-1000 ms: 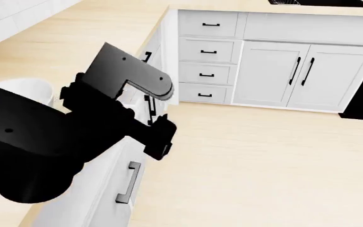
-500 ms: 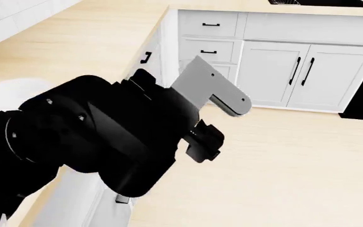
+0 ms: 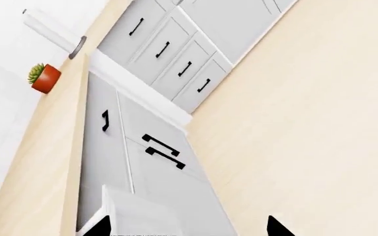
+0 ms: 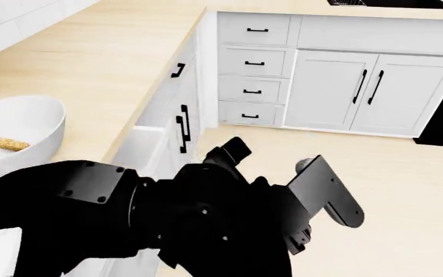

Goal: Place the bar in the bowl and close the drawer.

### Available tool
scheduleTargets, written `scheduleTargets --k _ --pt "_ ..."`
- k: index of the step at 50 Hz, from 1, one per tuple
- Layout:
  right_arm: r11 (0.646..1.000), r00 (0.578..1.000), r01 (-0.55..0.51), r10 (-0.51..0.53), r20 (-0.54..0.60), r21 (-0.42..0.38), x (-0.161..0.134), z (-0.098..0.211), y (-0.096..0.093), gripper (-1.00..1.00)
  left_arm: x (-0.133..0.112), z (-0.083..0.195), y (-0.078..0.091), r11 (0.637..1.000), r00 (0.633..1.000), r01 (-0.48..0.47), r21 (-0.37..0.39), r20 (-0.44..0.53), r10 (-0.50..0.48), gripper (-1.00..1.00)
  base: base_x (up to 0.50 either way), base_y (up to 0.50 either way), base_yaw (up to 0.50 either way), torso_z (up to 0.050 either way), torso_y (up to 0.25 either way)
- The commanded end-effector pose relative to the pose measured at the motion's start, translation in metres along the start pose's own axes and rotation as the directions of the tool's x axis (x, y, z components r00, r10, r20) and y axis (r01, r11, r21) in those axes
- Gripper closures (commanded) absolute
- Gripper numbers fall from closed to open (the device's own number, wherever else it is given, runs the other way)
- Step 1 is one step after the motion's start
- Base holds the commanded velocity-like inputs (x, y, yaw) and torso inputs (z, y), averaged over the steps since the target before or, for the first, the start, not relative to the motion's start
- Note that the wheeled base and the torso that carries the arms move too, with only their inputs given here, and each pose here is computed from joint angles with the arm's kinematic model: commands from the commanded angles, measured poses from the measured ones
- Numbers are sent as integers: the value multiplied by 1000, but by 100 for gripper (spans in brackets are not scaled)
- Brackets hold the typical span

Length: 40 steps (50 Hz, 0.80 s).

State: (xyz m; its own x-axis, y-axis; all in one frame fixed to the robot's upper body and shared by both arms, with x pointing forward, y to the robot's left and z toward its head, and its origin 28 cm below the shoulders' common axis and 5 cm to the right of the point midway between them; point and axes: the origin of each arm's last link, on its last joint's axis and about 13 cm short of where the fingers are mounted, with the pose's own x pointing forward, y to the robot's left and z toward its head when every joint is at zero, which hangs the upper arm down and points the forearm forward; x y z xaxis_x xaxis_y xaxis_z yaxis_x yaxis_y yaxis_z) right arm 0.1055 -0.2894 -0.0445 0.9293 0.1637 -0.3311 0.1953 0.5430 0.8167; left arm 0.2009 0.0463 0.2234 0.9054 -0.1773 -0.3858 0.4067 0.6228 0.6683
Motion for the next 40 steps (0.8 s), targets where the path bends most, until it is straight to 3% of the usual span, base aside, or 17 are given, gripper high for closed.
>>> scheduleTargets --k 1,12,40 --pt "1000 1000 3 -3 3 9 0 3 -1 -100 9 -16 -27 997 1000 -16 77 -18 17 -100 0 0 0 0 0" --pt "1000 1000 6 -6 4 13 -2 2 -4 -100 28 -37 -38 982 992 -83 168 -84 98 -100 0 0 0 0 0" --pt "1000 1000 -3 3 9 25 -10 -2 -7 -100 50 -82 -65 947 974 -60 316 -190 125 -100 0 0 0 0 0"
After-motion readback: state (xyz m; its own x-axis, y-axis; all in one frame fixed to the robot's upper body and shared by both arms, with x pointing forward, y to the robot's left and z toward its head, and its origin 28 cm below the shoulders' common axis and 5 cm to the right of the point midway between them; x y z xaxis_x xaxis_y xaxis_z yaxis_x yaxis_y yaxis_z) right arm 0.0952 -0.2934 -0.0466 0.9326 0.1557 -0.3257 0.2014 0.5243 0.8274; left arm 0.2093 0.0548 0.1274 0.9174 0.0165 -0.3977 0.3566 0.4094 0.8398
